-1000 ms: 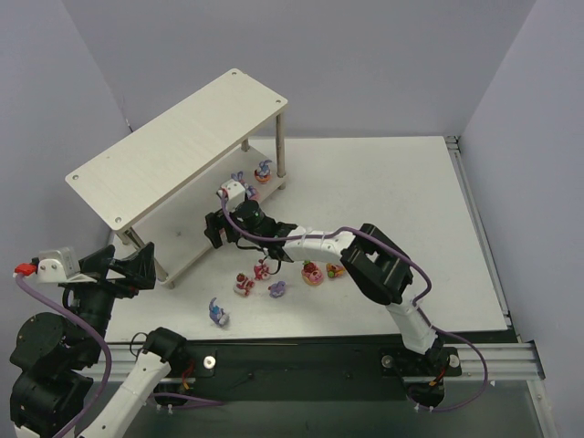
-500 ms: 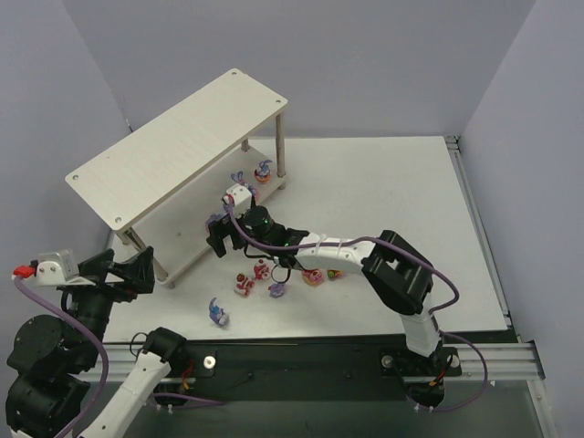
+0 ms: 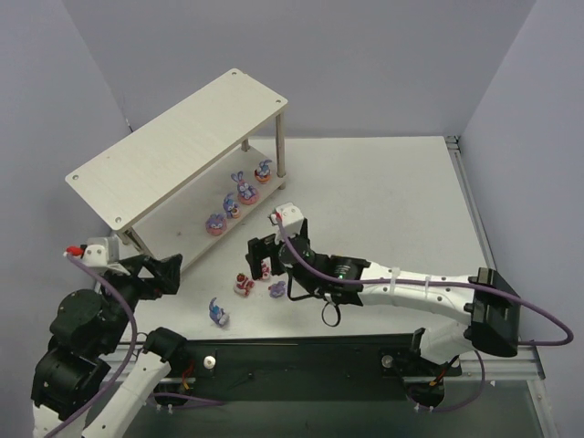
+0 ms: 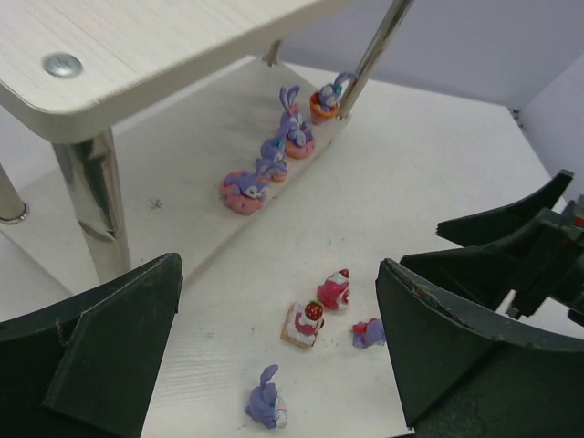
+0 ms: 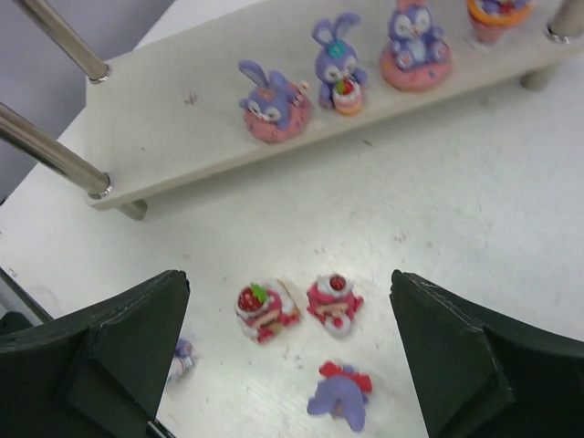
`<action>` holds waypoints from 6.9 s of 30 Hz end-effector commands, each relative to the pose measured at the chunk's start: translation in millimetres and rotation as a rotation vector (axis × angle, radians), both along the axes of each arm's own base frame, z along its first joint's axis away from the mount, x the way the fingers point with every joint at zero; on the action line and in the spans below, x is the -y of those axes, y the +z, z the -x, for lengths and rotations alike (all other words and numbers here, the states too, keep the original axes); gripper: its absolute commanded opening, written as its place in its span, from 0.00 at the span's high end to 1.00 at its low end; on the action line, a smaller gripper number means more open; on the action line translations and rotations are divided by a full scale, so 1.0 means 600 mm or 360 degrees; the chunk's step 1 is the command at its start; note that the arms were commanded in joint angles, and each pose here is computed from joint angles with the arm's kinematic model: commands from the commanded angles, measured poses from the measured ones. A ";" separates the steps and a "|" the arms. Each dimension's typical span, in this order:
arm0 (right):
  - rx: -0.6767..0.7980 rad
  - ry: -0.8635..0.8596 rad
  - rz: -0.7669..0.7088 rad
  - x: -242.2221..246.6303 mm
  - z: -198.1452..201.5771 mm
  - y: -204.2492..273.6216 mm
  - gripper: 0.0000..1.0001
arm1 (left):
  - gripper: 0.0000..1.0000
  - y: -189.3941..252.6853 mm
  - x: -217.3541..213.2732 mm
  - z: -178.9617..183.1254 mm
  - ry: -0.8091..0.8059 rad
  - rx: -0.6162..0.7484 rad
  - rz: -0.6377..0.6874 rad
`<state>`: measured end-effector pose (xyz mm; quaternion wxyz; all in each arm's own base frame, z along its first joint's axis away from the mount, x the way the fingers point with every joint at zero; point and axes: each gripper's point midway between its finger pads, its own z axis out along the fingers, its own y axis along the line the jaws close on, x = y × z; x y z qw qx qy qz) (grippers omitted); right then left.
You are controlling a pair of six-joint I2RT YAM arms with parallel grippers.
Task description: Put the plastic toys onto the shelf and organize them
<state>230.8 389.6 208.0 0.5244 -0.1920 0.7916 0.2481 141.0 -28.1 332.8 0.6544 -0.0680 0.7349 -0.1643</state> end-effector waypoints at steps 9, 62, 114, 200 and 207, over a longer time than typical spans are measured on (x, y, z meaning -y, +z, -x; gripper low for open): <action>-0.0227 -0.0396 0.0166 0.111 0.077 -0.147 0.03 | 0.03 -0.078 0.060 -0.038 -0.0146 -0.0193 0.0135; -0.0029 -0.0582 0.0177 0.100 0.048 -0.198 1.00 | 0.03 -0.098 0.048 -0.050 -0.0062 -0.0103 0.0178; 0.0064 0.0624 0.0181 -0.309 -0.078 -0.078 1.00 | 0.04 -0.077 -0.075 -0.010 0.0475 0.0118 0.0269; 0.0167 0.0427 0.0014 -0.291 -0.075 -0.017 0.07 | 0.03 -0.078 -0.083 -0.008 0.0515 0.0115 0.0281; 0.0172 0.0323 -0.0032 -0.249 -0.072 0.008 0.17 | 0.03 -0.079 -0.086 -0.007 0.0530 0.0113 0.0284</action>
